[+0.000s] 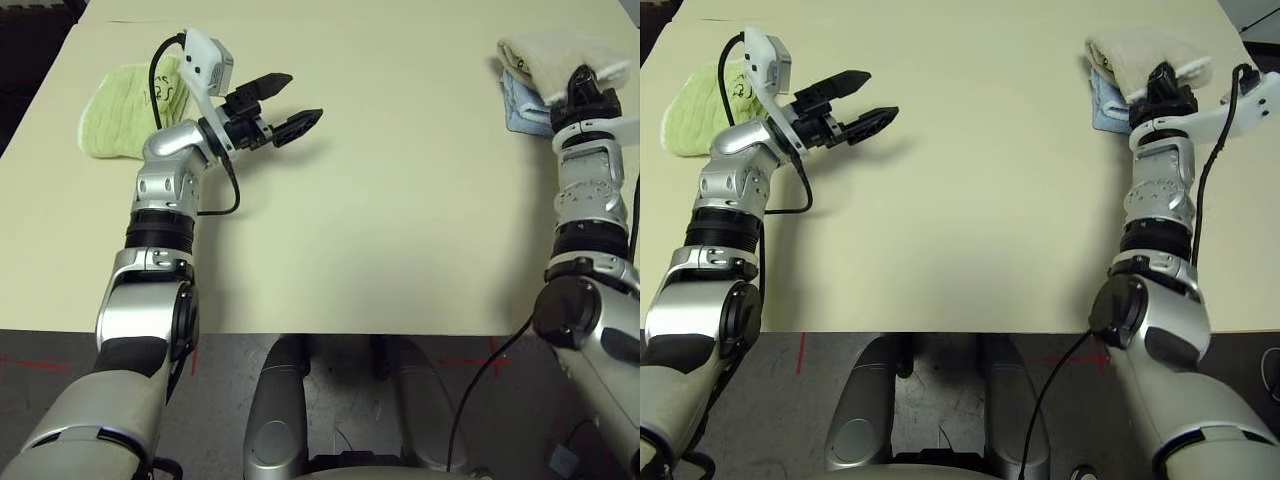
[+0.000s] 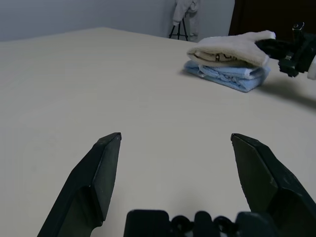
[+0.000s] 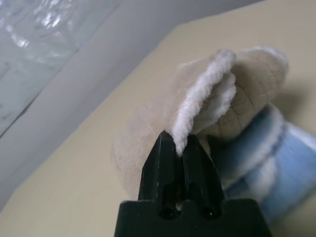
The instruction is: Fold the towel and set it aside.
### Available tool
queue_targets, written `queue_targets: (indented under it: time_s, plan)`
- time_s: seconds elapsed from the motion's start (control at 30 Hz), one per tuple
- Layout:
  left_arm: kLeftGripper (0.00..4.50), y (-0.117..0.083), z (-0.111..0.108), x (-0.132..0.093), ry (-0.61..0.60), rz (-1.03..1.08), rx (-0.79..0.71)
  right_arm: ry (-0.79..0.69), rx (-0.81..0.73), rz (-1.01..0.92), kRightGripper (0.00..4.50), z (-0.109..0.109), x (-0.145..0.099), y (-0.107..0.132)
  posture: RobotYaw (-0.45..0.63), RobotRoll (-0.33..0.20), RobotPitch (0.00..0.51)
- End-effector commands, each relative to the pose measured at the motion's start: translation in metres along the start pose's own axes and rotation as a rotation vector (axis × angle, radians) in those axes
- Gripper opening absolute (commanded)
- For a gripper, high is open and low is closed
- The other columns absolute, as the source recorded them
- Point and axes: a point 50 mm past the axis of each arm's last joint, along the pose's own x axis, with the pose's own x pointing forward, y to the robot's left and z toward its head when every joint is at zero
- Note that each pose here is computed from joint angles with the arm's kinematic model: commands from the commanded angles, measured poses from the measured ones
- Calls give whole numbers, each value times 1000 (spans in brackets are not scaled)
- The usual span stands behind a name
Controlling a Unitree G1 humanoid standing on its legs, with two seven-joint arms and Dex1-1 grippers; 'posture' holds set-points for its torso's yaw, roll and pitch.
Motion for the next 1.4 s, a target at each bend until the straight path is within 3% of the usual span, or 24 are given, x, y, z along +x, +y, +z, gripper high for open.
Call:
queue_targets:
  time_s: [0.03,0.23,0.6,0.77,1.0,1.1,1.4]
  plan:
    - [4500,-2,-3,3,5,-25,-2,-2,50,-85,33,-9,-10,5,13,0,313]
    - [4500,-3,-3,3,5,-33,-4,8,136,-90,33,-22,-10,33,17,0,311]
    - [4500,-6,-6,5,4,-44,-12,-59,193,-113,33,-12,-4,57,9,0,304]
    - [4500,-6,-5,5,4,-47,-12,-65,183,-156,33,-14,-9,50,13,0,303]
    - [4500,-7,-6,3,12,-55,-15,-7,174,-256,33,-35,-22,25,22,0,303]
    - [4500,-6,-6,1,16,-53,-16,15,179,-284,871,-42,-27,18,32,0,300]
    - [4500,-5,-6,-1,7,-16,-34,28,159,-189,4315,-30,-20,29,24,0,281]
